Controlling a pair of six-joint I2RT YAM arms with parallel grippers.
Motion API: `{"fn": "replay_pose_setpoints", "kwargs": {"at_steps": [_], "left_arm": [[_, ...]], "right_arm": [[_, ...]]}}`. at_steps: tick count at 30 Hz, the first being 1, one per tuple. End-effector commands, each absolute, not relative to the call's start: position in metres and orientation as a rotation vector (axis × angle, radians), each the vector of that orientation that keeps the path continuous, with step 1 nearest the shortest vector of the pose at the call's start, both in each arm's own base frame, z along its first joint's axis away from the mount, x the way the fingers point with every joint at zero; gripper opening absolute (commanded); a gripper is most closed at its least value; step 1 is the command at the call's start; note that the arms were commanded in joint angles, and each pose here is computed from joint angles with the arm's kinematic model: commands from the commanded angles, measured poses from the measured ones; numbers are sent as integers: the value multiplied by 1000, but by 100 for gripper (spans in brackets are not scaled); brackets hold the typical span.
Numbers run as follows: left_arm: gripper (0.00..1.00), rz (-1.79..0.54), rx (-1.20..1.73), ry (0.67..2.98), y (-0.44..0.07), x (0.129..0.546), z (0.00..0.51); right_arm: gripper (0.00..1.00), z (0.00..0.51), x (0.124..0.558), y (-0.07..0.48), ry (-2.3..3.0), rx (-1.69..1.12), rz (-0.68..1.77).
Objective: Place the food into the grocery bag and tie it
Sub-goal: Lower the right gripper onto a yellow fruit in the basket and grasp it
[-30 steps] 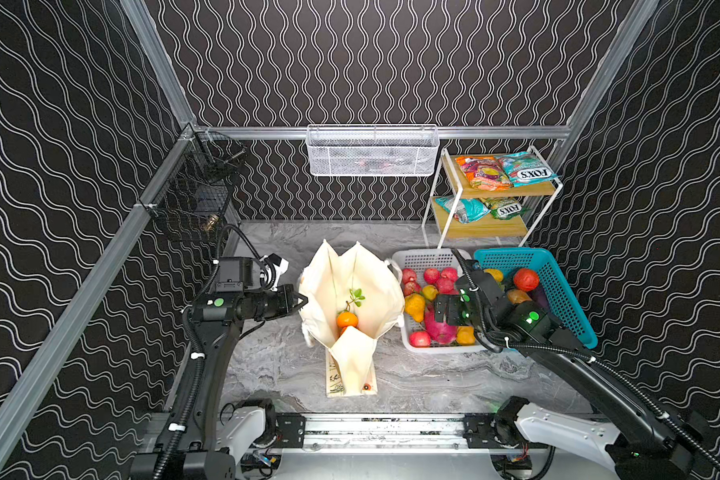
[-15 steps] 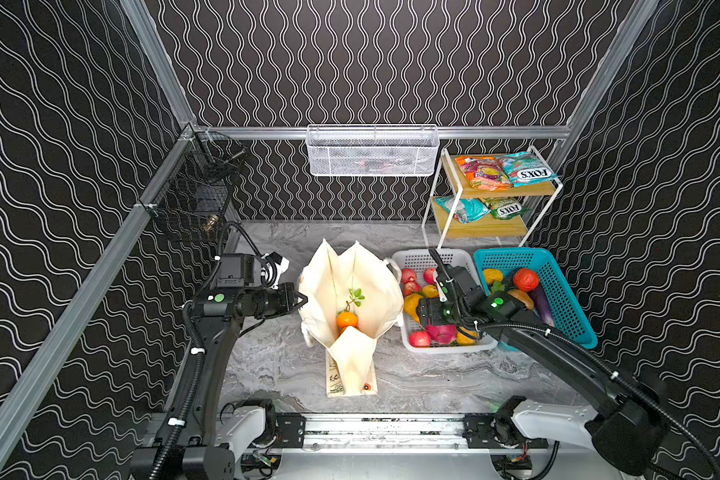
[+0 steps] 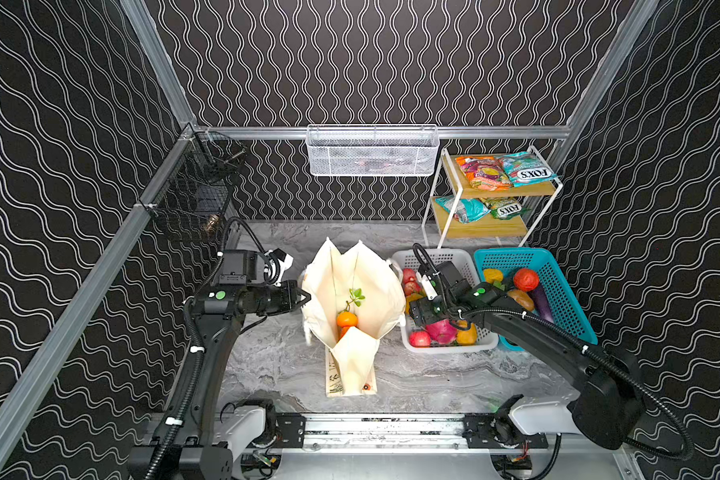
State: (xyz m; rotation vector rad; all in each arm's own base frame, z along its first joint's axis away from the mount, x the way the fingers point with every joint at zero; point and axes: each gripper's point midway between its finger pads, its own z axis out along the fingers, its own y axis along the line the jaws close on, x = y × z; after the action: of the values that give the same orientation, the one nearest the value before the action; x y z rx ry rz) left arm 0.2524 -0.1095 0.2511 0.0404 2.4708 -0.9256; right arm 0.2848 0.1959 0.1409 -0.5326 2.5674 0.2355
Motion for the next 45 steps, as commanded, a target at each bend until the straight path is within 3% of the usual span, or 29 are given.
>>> {"fn": "replay_pose_setpoints", "kwargs": {"at_steps": [1, 16, 45], "left_arm": [[0, -917, 80, 2464, -110, 251, 252], [0, -911, 75, 2462, -110, 249, 251], [0, -928, 72, 2451, -111, 252, 254]], "right_arm": [[91, 141, 288, 205, 2518, -681, 276], [88, 139, 291, 206, 2391, -932, 447], [85, 112, 319, 217, 2424, -915, 503]]}}
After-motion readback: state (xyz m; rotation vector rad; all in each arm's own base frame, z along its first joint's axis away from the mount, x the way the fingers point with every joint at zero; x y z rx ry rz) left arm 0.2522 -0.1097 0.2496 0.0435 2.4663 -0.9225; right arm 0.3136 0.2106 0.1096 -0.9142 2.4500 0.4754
